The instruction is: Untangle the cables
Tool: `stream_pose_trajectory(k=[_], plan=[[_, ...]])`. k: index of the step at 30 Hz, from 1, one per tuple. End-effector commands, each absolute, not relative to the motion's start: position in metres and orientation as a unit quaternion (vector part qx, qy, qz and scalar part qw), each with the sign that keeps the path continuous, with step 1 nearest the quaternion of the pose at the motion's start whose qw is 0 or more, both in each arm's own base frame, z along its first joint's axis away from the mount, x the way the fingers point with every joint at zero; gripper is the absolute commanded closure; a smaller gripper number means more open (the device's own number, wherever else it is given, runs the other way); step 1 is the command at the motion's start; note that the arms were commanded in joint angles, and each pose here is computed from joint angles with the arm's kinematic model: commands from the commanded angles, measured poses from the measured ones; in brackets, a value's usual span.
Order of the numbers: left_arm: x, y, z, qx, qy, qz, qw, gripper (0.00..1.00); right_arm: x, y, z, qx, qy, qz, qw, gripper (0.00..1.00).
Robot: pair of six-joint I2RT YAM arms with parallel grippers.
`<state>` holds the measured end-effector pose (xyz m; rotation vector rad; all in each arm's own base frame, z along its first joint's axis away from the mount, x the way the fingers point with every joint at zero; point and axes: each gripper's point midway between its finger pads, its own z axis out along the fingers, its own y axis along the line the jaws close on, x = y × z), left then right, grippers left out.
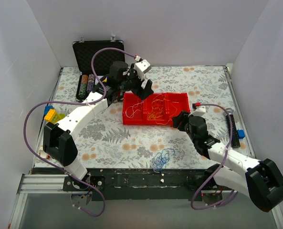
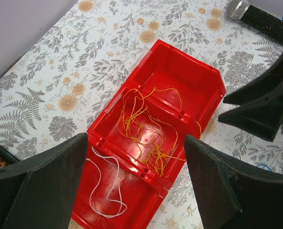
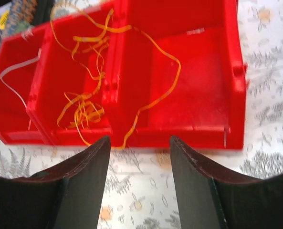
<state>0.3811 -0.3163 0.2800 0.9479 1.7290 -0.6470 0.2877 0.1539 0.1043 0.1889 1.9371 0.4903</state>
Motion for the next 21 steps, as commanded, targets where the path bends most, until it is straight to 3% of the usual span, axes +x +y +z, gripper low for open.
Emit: stream_pose_trajectory(k=[1,11,21], plan=[[0.367,-0.308,0.292,0.401,0.709,-0.277,0.510,0.18,0.332,0.168,0.164,0.063,0.773,0.239,0.585,0.39],[0.367,-0.303,0.289,0.403,0.707,-0.274,0.512,0.18,0.376,0.166,0.127,0.055,0.838,0.145,0.524,0.36],[0.373,-0.305,0.291,0.401,0.705,-0.276,0.516,0.18,0.383,0.155,0.089,0.089,0.872,0.084,0.473,0.45]])
